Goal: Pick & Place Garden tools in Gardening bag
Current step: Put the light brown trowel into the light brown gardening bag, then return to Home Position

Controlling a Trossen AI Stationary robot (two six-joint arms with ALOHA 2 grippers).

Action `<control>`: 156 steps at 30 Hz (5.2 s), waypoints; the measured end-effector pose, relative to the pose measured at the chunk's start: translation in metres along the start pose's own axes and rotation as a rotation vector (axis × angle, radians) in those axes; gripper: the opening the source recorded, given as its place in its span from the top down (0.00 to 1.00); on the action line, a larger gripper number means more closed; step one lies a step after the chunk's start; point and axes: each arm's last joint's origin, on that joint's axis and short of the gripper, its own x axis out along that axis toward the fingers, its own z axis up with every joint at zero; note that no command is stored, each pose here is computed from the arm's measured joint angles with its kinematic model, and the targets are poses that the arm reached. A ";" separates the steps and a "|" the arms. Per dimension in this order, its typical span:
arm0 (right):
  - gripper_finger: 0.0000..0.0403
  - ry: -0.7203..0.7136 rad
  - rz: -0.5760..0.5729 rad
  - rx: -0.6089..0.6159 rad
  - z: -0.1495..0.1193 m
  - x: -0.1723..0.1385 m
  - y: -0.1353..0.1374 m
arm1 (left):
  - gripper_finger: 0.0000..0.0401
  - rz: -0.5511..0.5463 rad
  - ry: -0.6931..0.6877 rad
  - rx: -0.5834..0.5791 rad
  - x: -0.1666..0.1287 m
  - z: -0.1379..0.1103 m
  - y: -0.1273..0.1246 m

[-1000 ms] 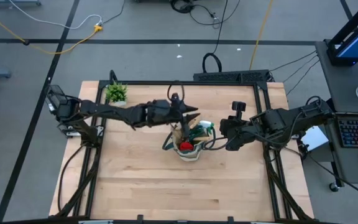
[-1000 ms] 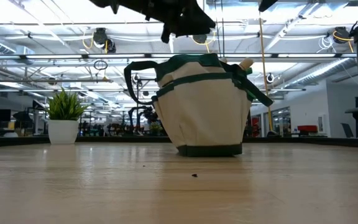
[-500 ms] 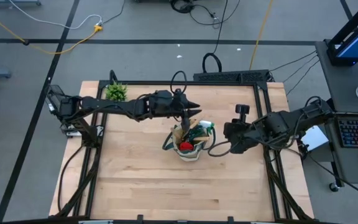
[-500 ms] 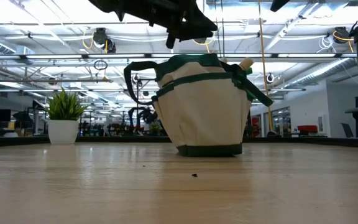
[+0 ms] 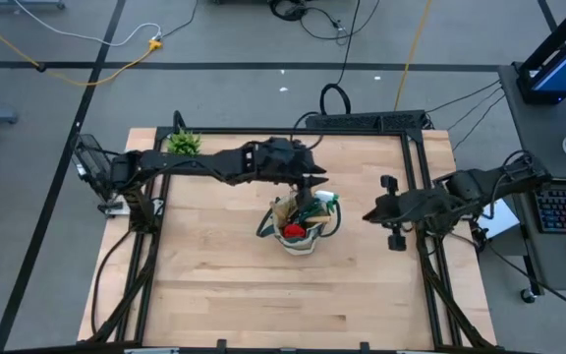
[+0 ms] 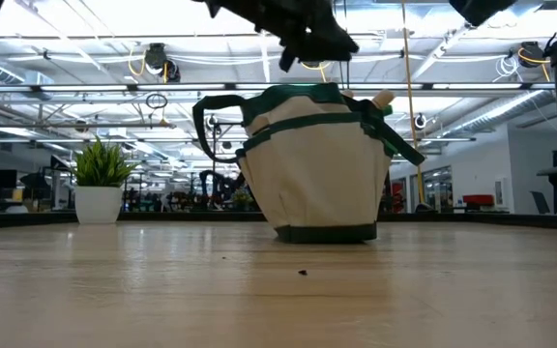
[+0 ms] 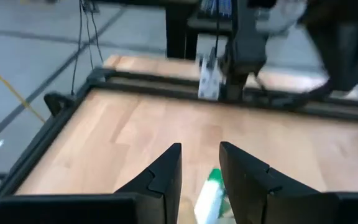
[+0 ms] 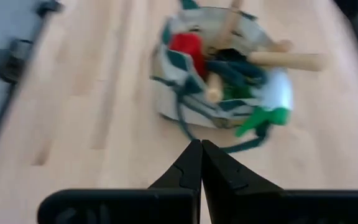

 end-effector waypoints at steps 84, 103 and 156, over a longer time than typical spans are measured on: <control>1.00 -0.206 0.140 -0.016 -0.049 0.008 -0.006 | 0.72 0.002 0.333 -0.062 0.036 -0.014 0.020; 1.00 -0.210 0.119 0.003 -0.049 0.008 -0.010 | 0.72 0.009 0.283 -0.080 -0.064 0.042 -0.005; 1.00 -0.259 0.132 0.053 -0.044 0.007 -0.009 | 0.72 0.063 -0.041 -0.343 -0.258 -0.163 -0.035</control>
